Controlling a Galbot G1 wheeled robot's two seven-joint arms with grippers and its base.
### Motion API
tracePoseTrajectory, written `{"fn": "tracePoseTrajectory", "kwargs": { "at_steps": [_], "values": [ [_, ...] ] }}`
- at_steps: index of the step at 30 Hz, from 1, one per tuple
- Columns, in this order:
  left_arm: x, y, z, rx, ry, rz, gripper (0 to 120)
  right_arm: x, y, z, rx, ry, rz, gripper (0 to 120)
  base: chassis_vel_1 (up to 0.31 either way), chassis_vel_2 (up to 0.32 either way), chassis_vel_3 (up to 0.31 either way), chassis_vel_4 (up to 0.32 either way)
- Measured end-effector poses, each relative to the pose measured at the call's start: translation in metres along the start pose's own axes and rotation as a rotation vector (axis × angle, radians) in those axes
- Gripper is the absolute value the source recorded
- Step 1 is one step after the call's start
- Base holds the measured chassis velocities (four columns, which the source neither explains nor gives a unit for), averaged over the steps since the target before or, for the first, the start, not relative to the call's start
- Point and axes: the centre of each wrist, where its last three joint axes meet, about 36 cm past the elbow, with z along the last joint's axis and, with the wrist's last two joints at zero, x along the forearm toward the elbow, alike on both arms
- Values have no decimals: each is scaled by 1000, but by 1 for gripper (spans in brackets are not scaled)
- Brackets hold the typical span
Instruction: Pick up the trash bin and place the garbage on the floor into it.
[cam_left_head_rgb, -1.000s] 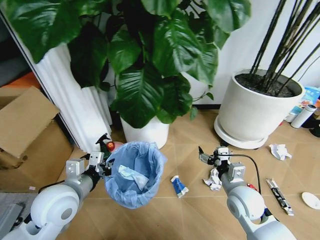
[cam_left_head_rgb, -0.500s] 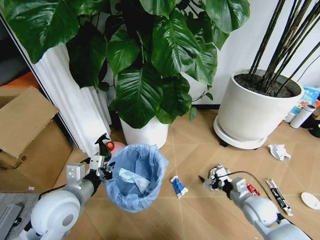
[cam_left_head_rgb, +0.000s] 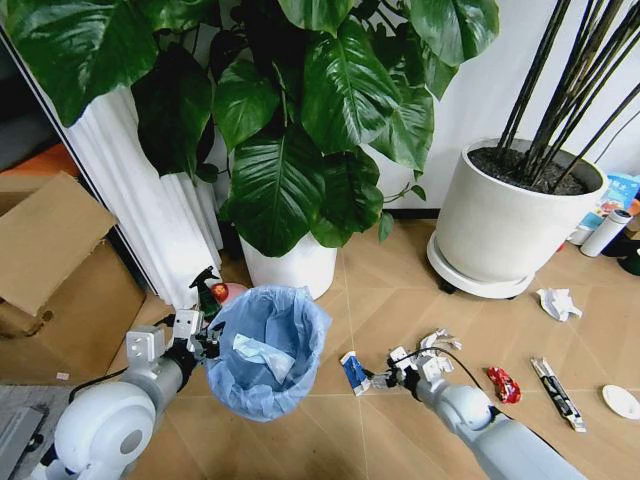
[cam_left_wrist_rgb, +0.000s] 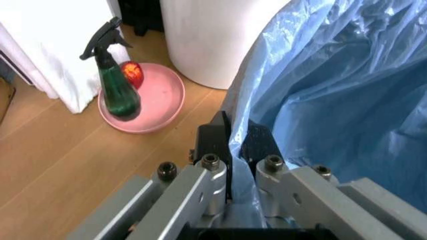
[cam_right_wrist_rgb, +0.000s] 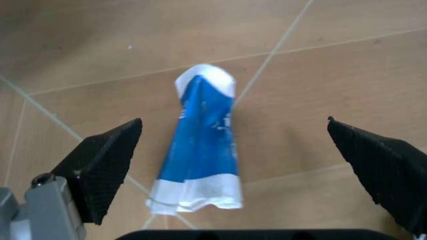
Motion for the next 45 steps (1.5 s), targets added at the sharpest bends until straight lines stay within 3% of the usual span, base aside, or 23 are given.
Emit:
{"fn": "tracePoseTrajectory", "kwargs": {
  "at_steps": [9,12,16,34,41,45],
  "values": [
    [-2,2,0,-5,3,-5,0,-38,17,4,-42,16,-24,100,0,0,0,0],
    [-2,3,-1,-7,3,-5,0,-47,22,8,-53,20,-29,94,0,0,0,0],
    [-2,4,-2,-9,2,-5,0,-57,27,16,-75,32,-29,75,0,0,0,0],
    [-3,5,-5,-19,0,-6,0,-52,33,19,-136,-5,12,15,0,0,0,0],
    [-5,6,-5,-22,1,-7,0,-28,29,-4,-139,-84,51,0,0,0,0,0],
    [-7,7,-5,-23,5,-6,0,-4,19,-23,-142,-147,77,0,0,0,0,0]
  ]
}}
